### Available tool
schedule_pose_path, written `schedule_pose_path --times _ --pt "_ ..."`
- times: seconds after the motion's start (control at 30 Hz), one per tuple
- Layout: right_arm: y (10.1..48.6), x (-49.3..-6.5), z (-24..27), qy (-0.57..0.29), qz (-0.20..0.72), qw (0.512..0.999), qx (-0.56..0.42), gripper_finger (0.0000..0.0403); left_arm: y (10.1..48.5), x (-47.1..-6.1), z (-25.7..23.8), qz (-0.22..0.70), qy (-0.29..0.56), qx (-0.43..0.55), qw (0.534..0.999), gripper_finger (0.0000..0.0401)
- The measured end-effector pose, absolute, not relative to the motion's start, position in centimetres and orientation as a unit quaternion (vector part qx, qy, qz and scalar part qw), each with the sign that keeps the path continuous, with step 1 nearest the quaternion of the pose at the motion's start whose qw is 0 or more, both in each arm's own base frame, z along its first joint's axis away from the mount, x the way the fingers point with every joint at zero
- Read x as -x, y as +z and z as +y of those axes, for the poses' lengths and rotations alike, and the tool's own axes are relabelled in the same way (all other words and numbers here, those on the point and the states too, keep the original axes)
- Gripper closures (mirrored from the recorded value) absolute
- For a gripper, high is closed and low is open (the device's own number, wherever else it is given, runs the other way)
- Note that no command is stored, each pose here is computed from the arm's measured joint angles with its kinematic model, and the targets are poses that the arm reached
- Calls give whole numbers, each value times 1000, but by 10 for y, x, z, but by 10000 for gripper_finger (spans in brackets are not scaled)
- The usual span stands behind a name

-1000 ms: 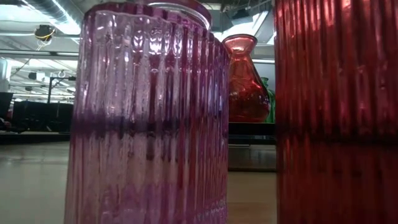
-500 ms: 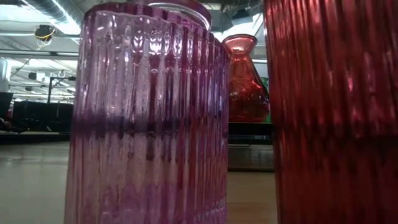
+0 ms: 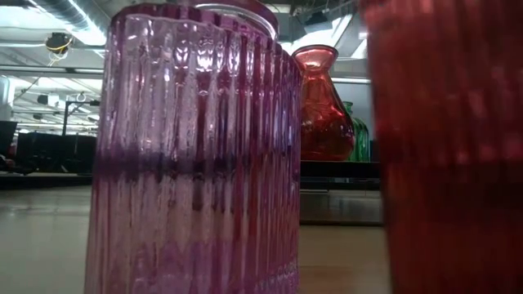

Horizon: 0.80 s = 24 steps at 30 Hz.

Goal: Sort vases onto shelf
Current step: Put the red vase on the shelf aligned with the other red vases

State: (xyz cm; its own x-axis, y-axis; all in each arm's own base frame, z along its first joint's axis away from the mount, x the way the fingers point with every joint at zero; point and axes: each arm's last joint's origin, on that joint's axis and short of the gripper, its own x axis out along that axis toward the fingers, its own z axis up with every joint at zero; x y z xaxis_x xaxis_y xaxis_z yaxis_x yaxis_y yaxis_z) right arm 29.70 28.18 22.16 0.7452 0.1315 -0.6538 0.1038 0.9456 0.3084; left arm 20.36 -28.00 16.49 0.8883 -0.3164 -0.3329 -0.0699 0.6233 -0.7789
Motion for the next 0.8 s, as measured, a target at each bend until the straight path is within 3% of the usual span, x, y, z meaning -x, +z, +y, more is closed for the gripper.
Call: schedule_pose_path --times 0.3,0.5,0.8 --pt "234 -259 301 -52 371 909 -183 310 164 -204 -279 221 -62 425 875 401" --pt "247 -204 297 -168 348 896 -217 310 164 -204 -278 212 -51 425 879 401" --pt "252 -157 256 -328 332 871 -155 310 164 -210 -274 207 -42 427 879 401"
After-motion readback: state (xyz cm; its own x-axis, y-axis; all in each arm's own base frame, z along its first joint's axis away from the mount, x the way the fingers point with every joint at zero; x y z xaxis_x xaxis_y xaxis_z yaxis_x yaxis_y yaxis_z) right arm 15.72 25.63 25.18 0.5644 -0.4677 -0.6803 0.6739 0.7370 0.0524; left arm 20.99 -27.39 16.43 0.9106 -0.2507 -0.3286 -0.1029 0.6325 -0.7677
